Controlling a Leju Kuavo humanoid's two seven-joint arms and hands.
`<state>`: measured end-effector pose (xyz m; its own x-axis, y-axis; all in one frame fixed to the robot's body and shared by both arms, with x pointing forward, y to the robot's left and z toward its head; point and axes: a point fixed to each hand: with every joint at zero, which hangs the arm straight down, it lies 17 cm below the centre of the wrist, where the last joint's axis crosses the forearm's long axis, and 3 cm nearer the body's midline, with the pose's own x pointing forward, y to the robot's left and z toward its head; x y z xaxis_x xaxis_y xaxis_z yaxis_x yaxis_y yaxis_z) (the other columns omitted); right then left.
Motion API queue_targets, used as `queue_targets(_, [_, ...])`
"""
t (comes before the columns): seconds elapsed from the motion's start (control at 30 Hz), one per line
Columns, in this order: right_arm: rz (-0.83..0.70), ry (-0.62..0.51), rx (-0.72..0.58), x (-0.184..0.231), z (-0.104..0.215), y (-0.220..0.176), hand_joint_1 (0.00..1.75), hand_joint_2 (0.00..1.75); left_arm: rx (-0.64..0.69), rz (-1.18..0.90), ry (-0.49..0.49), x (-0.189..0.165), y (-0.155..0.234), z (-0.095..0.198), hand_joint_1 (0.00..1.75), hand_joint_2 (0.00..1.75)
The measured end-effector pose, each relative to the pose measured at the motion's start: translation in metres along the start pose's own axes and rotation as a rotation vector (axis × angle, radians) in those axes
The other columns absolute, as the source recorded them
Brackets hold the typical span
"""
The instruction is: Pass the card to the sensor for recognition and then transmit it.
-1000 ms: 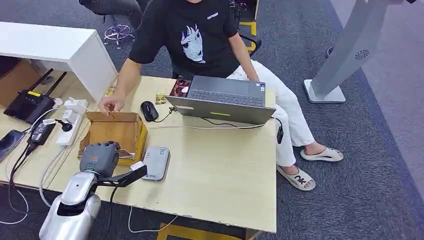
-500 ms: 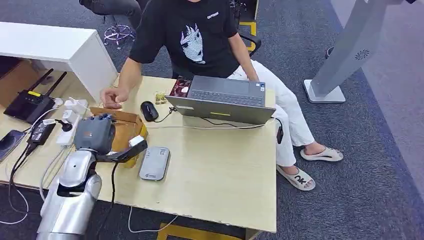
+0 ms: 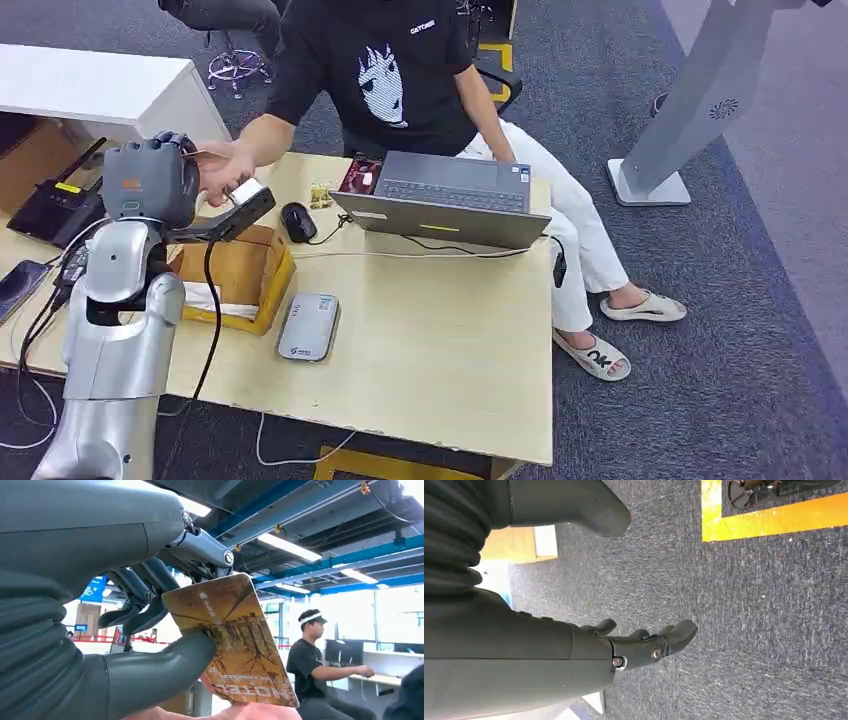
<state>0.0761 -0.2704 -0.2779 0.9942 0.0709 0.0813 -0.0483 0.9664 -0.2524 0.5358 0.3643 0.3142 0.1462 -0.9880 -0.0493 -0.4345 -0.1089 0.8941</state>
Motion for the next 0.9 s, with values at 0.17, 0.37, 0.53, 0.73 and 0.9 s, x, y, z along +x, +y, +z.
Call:
queue_targets(0.17, [0.0, 0.0, 0.0, 0.0, 0.0, 0.0, 0.0, 1.75, -0.003, 0.001, 0.01, -0.002, -0.001, -0.002, 0.0, 1.75])
queue_targets(0.37, [0.0, 0.003, 0.001, 0.0, 0.0, 0.0, 0.0, 1.75, 0.022, 0.016, 0.039, -0.007, 0.004, -0.005, 0.0, 1.75])
queue_targets(0.53, [-0.007, 0.003, 0.001, 0.0, 0.0, 0.0, 0.0, 1.75, 0.051, 0.026, 0.042, -0.005, 0.008, 0.001, 0.0, 1.75])
queue_targets(0.73, [-0.017, 0.003, 0.001, 0.0, 0.0, 0.0, 0.0, 1.75, 0.061, 0.024, 0.037, -0.004, 0.006, 0.017, 0.0, 1.75])
queue_targets(0.9, [-0.045, 0.012, 0.0, -0.002, 0.0, -0.001, 0.0, 1.75, 0.14, 0.048, -0.063, 0.021, 0.021, 0.05, 0.0, 1.75])
